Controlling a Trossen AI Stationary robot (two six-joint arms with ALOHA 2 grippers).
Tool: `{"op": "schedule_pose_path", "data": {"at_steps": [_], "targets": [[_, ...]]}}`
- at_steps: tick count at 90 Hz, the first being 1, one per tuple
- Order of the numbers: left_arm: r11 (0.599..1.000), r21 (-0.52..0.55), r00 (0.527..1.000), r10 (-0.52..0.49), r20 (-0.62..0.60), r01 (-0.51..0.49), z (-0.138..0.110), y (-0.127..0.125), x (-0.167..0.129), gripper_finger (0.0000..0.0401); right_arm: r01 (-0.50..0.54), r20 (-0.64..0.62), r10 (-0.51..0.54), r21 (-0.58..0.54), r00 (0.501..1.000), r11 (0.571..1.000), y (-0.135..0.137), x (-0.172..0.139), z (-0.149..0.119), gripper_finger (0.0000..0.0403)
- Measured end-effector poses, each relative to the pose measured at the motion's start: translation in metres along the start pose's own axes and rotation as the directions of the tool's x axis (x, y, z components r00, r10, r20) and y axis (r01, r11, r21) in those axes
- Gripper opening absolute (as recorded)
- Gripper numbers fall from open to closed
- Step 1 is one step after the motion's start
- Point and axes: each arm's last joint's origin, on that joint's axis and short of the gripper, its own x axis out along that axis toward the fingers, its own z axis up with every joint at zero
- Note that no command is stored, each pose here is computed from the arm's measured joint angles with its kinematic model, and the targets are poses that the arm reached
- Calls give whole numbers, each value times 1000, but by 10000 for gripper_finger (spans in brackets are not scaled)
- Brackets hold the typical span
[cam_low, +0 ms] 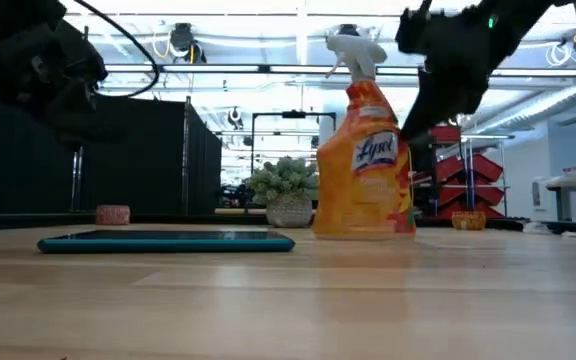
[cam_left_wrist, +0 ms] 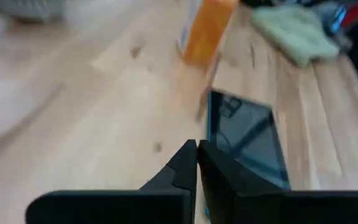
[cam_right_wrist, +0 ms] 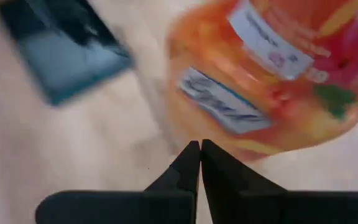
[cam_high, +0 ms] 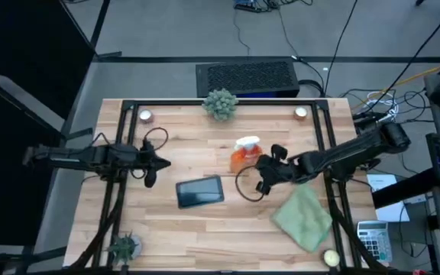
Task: Apply microfiber cloth
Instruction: Spray the front of the tablet using the spray bottle
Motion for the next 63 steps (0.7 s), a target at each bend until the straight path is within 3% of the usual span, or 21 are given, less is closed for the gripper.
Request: {"op": "schedule_pose_path", "data": {"at_steps": [7, 14, 25, 38, 48, 63], "targets": [[1000, -13, 998, -18, -65, 17, 1, -4, 0, 1, -120, -15, 123, 120, 992, 985, 11, -3, -1, 0], [999, -16, 993, -41, -114, 39, 4, -10, 0, 0, -165, -11, 171, 200, 985, 966, 23, 2, -5, 0], [999, 12, 973, -42, -227, 46, 3, -19, 3, 0, -170, -20, 184, 293, 983, 941, 40, 24, -16, 10], [999, 28, 922, -7, -386, 20, -6, -25, 11, 0, -144, -24, 167, 402, 986, 904, 48, 59, -25, 50], [999, -6, 898, -33, -438, 34, -11, -36, 20, 0, -117, -30, 148, 465, 989, 877, 47, 80, -29, 88], [999, 30, 868, -3, -497, 21, -23, -47, 36, 0, -101, -18, 128, 508, 992, 855, 41, 99, -28, 135]]}}
